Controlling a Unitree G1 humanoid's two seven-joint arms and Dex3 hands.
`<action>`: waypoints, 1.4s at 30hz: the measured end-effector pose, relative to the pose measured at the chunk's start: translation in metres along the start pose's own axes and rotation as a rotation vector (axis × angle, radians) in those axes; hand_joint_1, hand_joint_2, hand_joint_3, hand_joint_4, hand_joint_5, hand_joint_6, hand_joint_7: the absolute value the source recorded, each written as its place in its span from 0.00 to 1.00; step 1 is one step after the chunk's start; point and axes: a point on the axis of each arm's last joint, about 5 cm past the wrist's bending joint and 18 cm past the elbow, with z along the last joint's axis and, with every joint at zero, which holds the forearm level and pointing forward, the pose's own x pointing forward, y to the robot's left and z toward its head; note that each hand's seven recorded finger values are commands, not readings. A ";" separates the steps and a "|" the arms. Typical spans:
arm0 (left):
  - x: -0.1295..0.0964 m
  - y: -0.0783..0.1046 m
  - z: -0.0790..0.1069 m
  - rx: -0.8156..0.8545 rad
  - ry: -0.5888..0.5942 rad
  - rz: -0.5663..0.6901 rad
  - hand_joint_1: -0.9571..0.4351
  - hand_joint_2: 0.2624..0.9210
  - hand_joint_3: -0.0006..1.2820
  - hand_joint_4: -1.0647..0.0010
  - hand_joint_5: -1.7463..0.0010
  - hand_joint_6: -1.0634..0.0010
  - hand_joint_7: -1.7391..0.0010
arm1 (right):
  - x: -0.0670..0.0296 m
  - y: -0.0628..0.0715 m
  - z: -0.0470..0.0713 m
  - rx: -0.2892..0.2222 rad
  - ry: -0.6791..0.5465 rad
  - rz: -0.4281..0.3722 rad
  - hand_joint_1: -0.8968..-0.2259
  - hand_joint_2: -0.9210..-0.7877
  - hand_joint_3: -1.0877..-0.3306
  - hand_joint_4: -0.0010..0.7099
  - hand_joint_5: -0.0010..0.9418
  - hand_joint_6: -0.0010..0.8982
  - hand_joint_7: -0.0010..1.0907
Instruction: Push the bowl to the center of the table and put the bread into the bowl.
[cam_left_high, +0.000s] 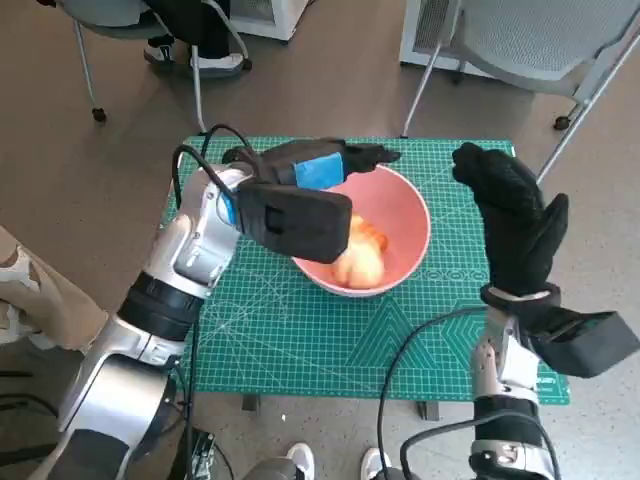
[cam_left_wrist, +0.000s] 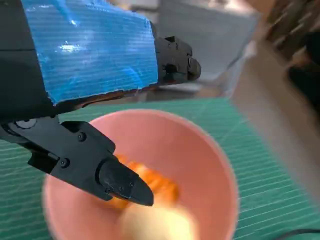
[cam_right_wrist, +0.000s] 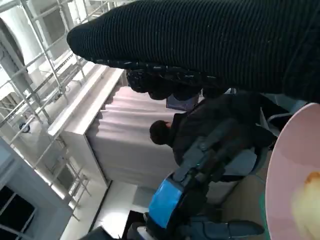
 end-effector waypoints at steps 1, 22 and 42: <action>-0.001 0.000 -0.001 -0.004 -0.015 0.013 0.42 0.83 0.03 1.00 1.00 0.94 0.98 | 0.0001 0.000 0.000 0.000 0.000 0.000 0.38 0.00 0.49 0.35 0.01 0.13 0.35; -0.029 -0.018 -0.045 -0.619 -0.482 0.525 0.25 1.00 0.14 1.00 1.00 0.87 0.97 | 0.0219 0.000 0.023 -0.018 -0.072 0.035 0.38 0.00 0.53 0.36 0.00 0.17 0.32; -0.031 -0.063 -0.057 -0.842 -0.637 0.588 0.20 1.00 0.30 1.00 1.00 0.92 0.99 | 0.0478 0.013 0.035 -0.042 -0.143 0.160 0.39 0.00 0.51 0.32 0.00 0.16 0.34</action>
